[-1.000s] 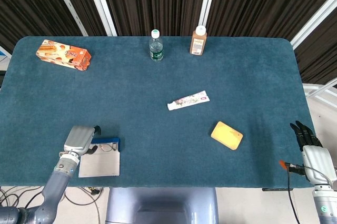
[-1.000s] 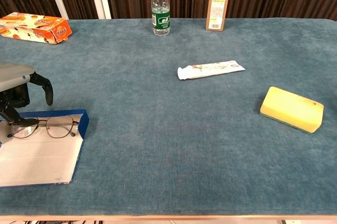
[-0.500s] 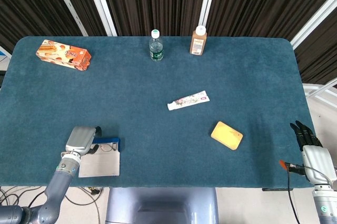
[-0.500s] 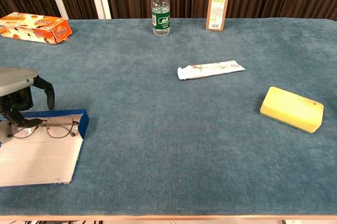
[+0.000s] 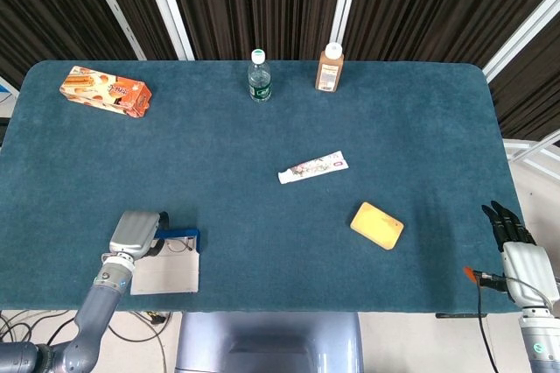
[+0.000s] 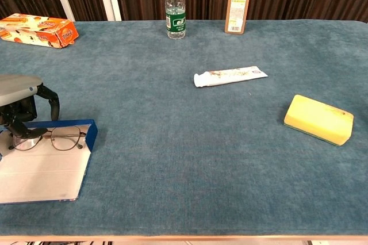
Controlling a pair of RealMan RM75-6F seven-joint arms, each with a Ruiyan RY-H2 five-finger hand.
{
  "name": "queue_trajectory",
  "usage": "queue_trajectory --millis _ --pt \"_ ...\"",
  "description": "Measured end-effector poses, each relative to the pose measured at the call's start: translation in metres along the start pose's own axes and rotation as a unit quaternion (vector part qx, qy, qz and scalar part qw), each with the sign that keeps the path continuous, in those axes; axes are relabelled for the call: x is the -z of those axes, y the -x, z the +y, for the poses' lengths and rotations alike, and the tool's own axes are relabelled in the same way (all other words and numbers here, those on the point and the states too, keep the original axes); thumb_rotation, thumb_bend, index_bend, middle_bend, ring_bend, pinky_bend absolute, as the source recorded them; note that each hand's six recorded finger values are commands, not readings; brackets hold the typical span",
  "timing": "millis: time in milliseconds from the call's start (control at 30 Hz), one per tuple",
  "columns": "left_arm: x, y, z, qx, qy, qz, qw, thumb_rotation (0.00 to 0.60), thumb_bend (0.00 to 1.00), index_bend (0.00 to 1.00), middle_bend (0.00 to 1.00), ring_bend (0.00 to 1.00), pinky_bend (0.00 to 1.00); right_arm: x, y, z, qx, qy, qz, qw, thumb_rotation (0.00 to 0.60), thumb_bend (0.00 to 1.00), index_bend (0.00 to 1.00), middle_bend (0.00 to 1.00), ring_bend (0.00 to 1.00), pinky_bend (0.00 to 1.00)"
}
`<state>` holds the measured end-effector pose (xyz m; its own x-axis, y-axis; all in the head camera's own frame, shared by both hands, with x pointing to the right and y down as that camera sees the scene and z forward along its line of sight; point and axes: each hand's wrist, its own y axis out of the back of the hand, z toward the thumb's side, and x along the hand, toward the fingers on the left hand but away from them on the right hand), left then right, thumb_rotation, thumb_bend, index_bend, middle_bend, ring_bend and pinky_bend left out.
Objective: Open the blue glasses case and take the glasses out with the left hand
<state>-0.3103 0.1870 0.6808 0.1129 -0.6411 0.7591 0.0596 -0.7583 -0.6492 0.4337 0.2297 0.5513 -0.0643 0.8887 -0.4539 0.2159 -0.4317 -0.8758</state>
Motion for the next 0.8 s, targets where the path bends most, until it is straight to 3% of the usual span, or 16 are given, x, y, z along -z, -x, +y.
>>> queue_trajectory --millis 800 --pt "0.008 -0.011 0.013 -0.02 -0.008 0.01 0.9997 0.6 0.4 0.49 1.0 0.92 1.0 0.0 0.0 0.0 0.0 0.0 0.0 1.0 0.6 0.24 0.0 0.0 0.0 0.19"
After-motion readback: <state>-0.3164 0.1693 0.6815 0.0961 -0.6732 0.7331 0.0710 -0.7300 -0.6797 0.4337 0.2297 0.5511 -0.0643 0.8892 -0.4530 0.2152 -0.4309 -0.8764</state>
